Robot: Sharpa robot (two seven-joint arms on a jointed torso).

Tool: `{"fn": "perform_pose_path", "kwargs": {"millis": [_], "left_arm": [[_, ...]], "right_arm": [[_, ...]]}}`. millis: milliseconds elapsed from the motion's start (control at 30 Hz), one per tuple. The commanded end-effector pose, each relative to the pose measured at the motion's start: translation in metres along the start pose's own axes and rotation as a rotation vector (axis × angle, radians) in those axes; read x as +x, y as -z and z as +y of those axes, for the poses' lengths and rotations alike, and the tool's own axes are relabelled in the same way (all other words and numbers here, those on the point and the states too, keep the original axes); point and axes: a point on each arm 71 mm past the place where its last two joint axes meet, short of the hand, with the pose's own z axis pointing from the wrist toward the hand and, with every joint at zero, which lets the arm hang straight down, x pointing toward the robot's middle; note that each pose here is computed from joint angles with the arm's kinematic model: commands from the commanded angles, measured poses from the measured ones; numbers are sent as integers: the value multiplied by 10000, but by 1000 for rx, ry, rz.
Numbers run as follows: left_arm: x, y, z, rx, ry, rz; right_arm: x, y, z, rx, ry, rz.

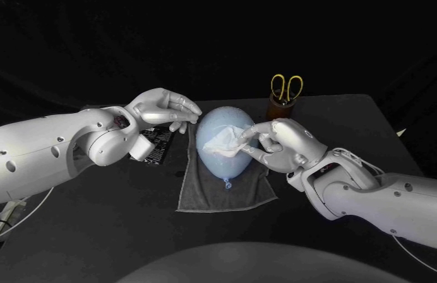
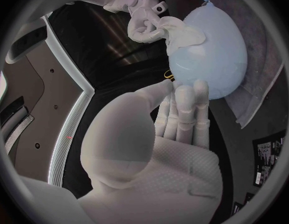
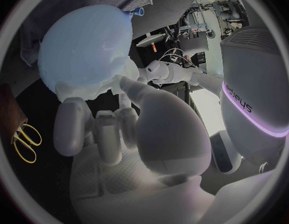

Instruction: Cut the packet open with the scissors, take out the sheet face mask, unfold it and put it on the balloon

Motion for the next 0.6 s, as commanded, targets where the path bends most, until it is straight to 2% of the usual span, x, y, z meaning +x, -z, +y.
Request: {"fn": "perform_pose_path", "kwargs": {"millis": [33,267,600], "left_arm": [[139,-34,-86,98,-83,82],[377,-115,-112,100,-143,186],[581,-190,-142,100,-156,273]], "right_arm": [[-9,-4,10,-1,-10,-33],[-10,-21,-14,51,-51,-68],[1,-67,-41,133,-123,-82]]}}
